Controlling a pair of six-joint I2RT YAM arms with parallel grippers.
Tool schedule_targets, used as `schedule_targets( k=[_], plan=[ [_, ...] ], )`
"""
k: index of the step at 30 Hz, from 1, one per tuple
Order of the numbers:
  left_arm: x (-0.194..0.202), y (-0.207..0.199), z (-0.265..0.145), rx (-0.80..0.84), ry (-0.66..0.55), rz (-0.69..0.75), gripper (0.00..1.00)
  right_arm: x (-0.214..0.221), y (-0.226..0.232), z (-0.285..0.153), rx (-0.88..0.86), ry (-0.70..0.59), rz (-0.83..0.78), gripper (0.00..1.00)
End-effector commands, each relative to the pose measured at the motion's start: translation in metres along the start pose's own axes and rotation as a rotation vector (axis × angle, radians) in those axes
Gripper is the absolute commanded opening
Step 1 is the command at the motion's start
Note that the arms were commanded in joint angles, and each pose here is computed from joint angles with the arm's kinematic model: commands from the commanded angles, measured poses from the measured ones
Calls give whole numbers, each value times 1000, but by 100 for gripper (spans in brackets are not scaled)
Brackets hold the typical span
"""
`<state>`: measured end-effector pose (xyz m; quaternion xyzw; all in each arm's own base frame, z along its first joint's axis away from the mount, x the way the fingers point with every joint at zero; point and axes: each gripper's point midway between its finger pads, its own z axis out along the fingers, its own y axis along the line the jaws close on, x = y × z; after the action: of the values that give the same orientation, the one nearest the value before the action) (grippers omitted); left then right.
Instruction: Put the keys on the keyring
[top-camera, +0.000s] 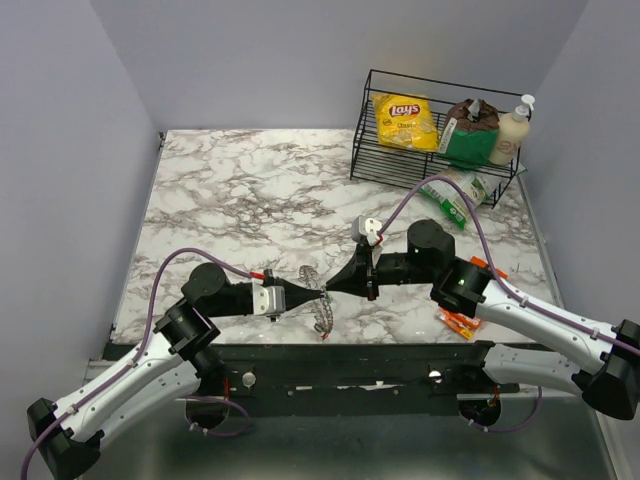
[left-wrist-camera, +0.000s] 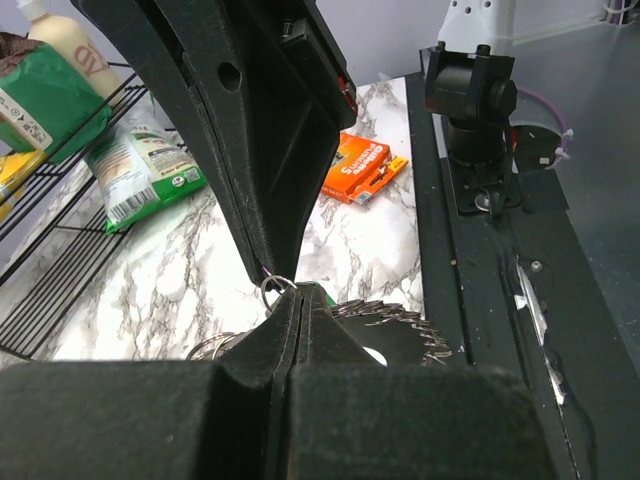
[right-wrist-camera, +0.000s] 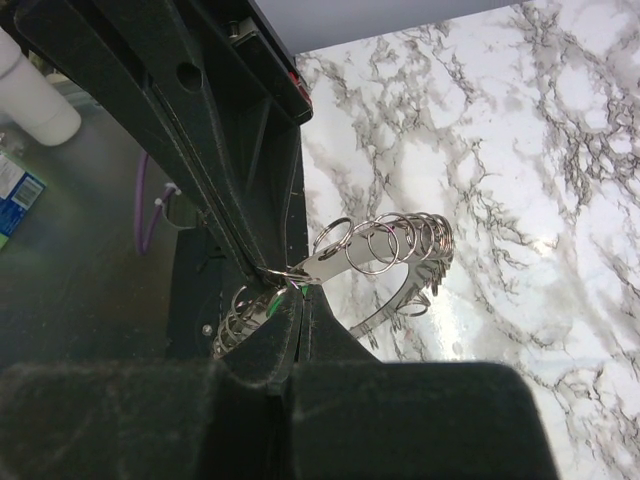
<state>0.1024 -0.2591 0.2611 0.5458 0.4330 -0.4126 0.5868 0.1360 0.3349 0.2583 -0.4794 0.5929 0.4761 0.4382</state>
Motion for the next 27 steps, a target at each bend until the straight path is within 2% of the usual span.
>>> schedule_targets(
  k=[1, 27],
  plan=[
    [-44, -24, 0, 147, -165, 100, 0, -2, -16, 3, 61, -26, -41, 1],
    [-48, -16, -2, 86, -187, 133, 0, 5, -32, 2, 180, -7, -10, 1]
  ],
)
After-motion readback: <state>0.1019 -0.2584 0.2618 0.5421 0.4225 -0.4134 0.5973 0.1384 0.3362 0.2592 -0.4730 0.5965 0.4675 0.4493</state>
